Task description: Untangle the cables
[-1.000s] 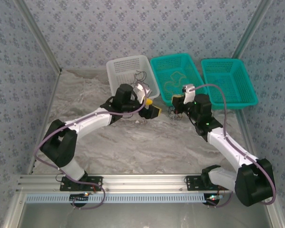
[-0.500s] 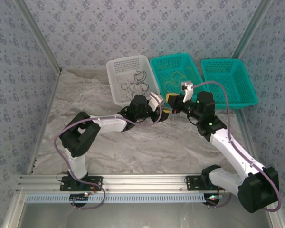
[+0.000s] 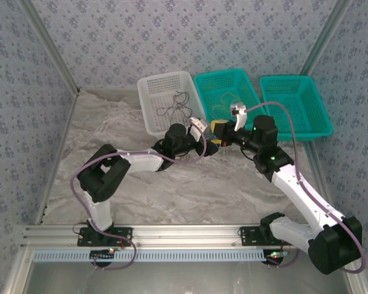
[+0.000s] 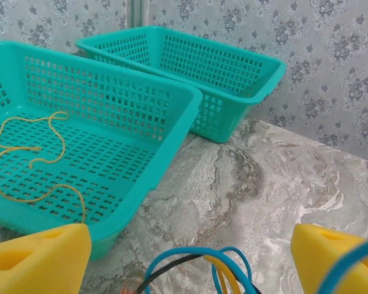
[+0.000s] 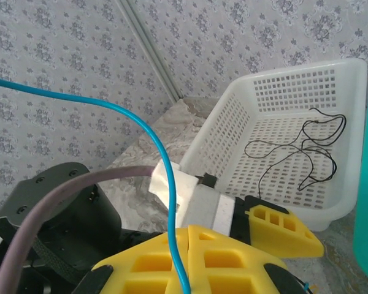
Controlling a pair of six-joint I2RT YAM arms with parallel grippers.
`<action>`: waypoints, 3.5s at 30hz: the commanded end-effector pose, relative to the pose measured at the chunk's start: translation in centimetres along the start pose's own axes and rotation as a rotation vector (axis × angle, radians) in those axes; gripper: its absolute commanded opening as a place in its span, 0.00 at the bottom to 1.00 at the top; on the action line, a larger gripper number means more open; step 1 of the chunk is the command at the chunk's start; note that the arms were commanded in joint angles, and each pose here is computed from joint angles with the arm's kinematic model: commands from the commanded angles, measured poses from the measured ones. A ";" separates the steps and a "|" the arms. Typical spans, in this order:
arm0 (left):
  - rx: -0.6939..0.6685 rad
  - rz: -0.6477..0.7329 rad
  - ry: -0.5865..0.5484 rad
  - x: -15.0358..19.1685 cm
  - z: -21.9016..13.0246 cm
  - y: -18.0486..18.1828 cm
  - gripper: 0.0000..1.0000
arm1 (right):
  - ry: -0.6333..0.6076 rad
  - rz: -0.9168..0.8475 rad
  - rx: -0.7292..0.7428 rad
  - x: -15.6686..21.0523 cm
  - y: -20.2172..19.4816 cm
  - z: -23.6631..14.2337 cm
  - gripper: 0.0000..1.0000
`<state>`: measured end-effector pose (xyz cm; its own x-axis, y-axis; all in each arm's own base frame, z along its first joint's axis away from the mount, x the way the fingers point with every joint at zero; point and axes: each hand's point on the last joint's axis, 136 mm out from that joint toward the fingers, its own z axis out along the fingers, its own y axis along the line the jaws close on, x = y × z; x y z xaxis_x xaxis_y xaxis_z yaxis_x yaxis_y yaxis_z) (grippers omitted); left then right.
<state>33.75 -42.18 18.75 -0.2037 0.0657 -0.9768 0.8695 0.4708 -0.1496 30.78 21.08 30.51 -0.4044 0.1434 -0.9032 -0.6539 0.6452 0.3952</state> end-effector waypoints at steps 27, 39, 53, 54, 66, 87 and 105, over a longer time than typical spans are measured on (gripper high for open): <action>-0.050 -0.086 0.091 3.2 0.2 -0.3 0.15 | -0.163 -0.065 0.033 -6.0 1.1 -3.0 0.00; -0.105 -0.181 0.195 8.4 -1.1 0.6 0.17 | -0.324 -0.089 0.158 -10.7 -0.8 -6.3 0.00; -0.145 -0.310 0.098 5.7 -3.5 1.6 0.47 | -0.220 0.076 0.604 -9.0 -12.5 -8.0 0.00; -0.150 -0.318 0.085 5.4 -3.9 1.8 0.52 | -0.211 0.099 0.645 -8.6 -13.6 -8.3 0.00; -0.273 -0.379 -0.043 2.7 -8.6 3.8 0.82 | -0.124 0.205 0.906 -5.5 -22.2 -12.8 0.00; -0.460 -0.381 -0.124 1.6 -15.2 6.4 1.00 | 0.367 0.094 1.327 -4.4 -38.5 -16.2 0.04; -0.540 -0.489 0.004 2.7 -13.6 7.7 0.99 | 0.229 0.337 1.257 -2.4 -35.4 -14.5 1.00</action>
<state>32.68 -26.32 16.55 -0.4842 -0.2448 -0.8401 0.3913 0.7982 -0.4581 46.22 -14.83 17.55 -0.7163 0.3130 -0.6236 0.4651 0.8804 -0.0923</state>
